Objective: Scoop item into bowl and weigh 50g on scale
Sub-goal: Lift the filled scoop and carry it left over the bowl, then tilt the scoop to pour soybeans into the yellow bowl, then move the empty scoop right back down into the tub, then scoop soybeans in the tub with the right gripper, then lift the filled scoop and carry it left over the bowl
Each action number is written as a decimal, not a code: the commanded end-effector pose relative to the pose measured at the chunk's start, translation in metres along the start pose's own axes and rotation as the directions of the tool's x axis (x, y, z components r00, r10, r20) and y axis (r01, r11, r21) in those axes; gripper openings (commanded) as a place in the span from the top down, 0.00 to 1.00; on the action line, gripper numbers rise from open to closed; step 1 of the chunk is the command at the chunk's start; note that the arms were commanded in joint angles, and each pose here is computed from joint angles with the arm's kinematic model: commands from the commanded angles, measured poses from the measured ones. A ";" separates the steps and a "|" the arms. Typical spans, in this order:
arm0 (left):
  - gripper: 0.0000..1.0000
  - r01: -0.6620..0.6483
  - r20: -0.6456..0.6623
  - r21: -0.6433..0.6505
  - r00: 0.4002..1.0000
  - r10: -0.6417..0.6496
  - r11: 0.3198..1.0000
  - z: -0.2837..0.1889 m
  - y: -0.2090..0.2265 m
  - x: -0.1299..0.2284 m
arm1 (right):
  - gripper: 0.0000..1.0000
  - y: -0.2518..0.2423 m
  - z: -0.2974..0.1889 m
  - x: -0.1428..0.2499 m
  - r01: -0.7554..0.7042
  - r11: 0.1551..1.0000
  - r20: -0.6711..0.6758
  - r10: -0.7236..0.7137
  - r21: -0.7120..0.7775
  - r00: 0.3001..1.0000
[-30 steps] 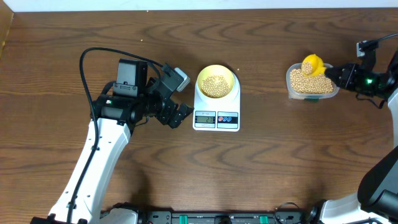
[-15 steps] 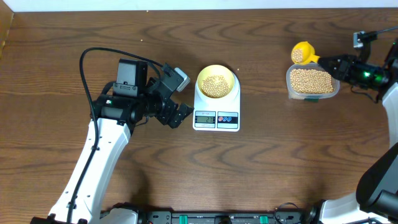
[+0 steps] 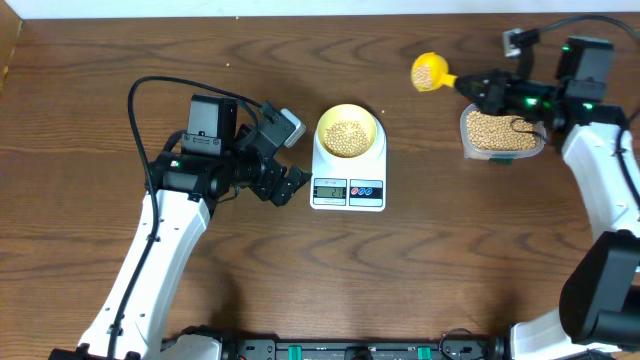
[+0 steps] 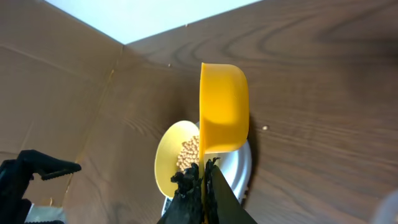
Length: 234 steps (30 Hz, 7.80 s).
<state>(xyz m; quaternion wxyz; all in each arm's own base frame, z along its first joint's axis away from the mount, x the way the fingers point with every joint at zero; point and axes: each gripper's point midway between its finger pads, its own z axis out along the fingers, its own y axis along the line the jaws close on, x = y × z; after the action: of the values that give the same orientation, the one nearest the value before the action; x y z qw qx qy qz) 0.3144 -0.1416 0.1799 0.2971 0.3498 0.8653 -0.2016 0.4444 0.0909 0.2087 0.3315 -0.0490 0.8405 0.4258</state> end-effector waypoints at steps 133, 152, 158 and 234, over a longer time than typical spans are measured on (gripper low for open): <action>0.10 -0.025 0.024 0.008 0.999 0.025 1.000 -0.005 -0.003 -0.006 | 0.99 -0.121 -0.069 0.053 0.481 0.569 -0.468 -0.183 0.667 0.865; 0.10 -0.025 0.024 0.008 0.999 0.025 1.000 -0.005 -0.003 -0.006 | 0.99 -0.119 -0.048 0.079 0.447 0.688 -0.493 -0.148 0.572 0.857; 0.10 -0.025 0.024 0.009 0.999 0.025 1.000 -0.005 -0.003 -0.006 | 0.99 -0.107 -0.040 0.087 0.445 0.745 -0.505 -0.169 0.497 0.846; 0.10 -0.025 0.024 0.009 0.999 0.025 1.000 -0.005 -0.003 -0.006 | 0.99 -0.081 -0.083 0.025 0.043 0.989 -0.003 -0.043 0.141 0.999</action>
<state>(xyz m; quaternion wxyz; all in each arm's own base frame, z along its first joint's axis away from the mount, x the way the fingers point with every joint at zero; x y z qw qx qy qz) 0.3144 -0.1416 0.1799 0.2971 0.3498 0.8653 -0.2016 0.4104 -0.0294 0.1610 0.3394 -0.0532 0.8883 0.3047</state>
